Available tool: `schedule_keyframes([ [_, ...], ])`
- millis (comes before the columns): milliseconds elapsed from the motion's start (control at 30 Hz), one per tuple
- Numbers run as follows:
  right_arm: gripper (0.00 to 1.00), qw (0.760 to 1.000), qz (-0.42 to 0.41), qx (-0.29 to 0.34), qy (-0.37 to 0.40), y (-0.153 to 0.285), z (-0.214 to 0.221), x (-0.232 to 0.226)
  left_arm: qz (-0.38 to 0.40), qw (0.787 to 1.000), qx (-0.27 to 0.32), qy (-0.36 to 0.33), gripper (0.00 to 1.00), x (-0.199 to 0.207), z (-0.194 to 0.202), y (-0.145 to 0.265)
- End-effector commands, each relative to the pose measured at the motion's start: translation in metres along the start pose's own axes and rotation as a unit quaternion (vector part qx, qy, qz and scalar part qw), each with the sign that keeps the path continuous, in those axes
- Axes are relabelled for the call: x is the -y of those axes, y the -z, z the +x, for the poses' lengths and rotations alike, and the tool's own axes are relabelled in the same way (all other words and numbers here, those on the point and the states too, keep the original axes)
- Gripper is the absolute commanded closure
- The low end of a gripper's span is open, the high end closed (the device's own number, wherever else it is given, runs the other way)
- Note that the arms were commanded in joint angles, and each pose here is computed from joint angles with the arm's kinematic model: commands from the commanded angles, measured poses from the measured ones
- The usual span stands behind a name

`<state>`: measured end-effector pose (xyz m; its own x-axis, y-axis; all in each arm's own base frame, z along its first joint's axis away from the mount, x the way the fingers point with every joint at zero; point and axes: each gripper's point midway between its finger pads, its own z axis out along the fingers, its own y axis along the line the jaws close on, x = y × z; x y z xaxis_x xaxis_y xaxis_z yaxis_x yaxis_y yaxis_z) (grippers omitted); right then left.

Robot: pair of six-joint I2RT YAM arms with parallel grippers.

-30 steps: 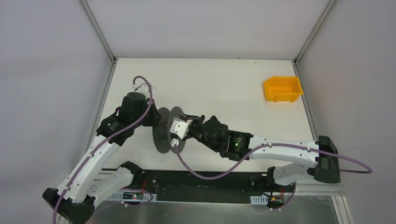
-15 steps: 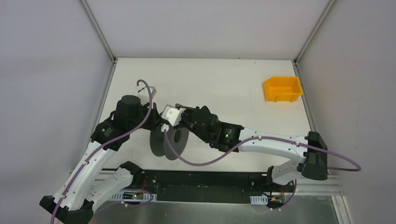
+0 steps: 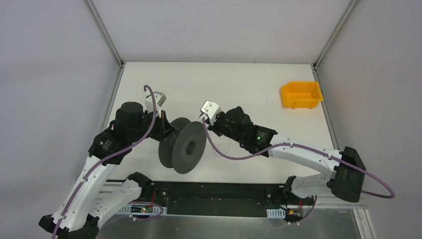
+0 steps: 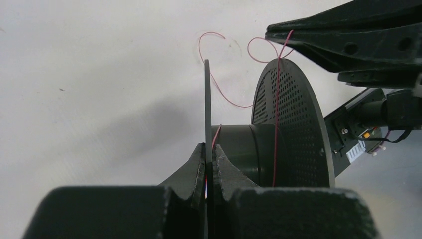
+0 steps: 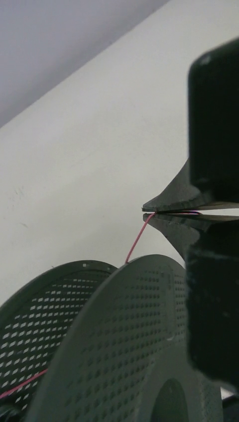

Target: Wrap the cables

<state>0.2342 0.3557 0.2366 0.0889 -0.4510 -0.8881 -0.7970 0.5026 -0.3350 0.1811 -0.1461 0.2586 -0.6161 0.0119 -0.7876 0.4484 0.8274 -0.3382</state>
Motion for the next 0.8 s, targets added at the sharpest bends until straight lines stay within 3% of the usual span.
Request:
schedule_keyframes([
  [0,0.94,0.994,-0.033,0.032,-0.099,0.01,0.003,-0.001,0.026,0.998,0.046,0.016,1.0,0.019,-0.034,0.014],
  [367,0.74,0.985,-0.074,0.047,-0.146,0.023,0.027,-0.024,0.024,0.993,0.102,0.055,1.0,0.027,-0.065,0.033],
  [567,0.61,0.987,-0.055,0.037,-0.147,0.02,0.055,-0.024,0.024,0.988,0.138,0.063,1.0,0.029,-0.076,0.047],
  [767,0.56,0.985,-0.038,0.026,-0.164,0.013,0.075,-0.017,0.026,0.986,0.151,0.067,1.0,0.031,-0.082,0.054],
])
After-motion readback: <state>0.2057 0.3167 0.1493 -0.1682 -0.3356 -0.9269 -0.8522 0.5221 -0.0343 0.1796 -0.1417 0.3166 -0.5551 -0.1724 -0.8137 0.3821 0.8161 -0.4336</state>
